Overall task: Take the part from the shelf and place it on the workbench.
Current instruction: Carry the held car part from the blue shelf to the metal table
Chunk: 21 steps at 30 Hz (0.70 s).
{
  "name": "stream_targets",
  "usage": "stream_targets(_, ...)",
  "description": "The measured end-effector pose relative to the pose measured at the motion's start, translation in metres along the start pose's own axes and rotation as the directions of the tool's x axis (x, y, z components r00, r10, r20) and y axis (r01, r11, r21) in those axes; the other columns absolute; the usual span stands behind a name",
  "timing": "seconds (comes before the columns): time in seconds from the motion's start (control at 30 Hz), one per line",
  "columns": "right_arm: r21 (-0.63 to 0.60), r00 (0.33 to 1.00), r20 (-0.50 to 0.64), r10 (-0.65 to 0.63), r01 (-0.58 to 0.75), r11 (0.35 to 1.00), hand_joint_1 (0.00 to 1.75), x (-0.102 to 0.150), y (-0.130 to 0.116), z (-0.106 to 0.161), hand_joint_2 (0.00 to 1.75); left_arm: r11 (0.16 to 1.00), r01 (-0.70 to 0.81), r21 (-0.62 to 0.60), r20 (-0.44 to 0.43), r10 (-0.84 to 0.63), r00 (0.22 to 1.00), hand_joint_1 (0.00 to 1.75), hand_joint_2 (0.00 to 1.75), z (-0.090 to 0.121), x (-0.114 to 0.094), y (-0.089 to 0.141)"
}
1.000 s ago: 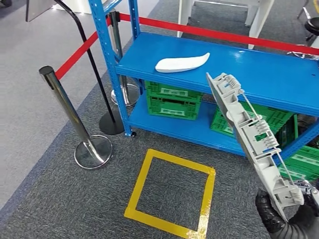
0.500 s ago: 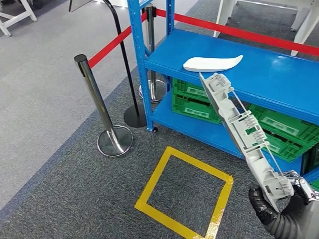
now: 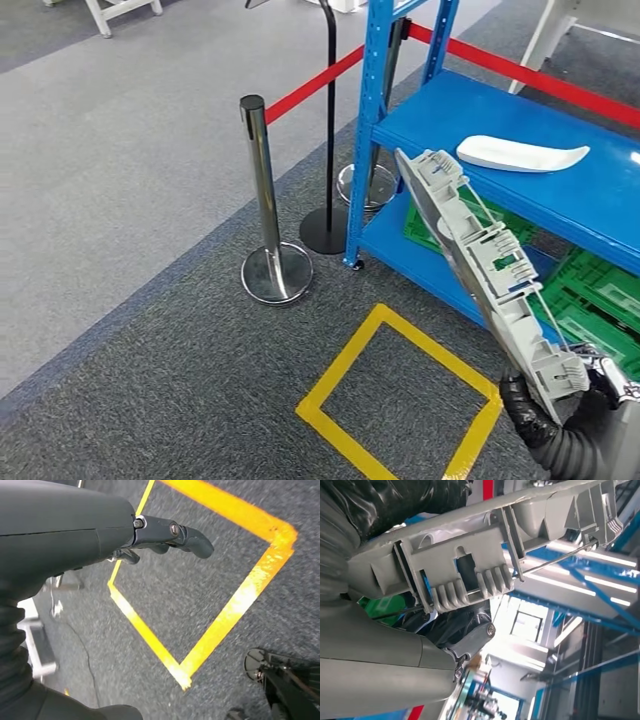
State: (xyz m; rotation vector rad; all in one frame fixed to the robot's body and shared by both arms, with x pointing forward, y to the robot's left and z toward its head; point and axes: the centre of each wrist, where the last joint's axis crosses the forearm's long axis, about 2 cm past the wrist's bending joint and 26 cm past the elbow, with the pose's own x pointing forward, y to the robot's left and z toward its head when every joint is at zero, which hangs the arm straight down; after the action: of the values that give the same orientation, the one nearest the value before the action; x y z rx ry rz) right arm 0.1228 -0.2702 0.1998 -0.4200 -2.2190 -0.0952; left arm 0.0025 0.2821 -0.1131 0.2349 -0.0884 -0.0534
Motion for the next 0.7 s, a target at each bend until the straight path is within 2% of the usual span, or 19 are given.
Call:
stream_targets(0.27, 0.008, 1.0, 0.002, -0.006, 0.006, 1.0, 1.75, -0.0007, 0.0002, -0.0008, 1.75, 0.999, 0.027, -0.03, -0.065, -0.029, 0.997, 0.0, 1.75, -0.0001, -0.0018, 0.0)
stream_targets(0.47, 0.004, 1.0, 0.009, -0.006, 0.005, 1.0, 1.75, -0.0008, -0.0004, -0.0007, 1.75, 0.999, 0.026, -0.029, -0.044, -0.027, 0.999, 0.0, 1.75, 0.0002, 0.0005, -0.0016)
stream_targets(0.7, 0.004, 1.0, 0.017, -0.009, 0.009, 1.0, 1.75, -0.001, 0.0, -0.0025, 1.75, 0.999, 0.03, -0.04, -0.069, -0.033, 0.997, 0.0, 1.75, 0.0002, 0.0007, -0.0017)
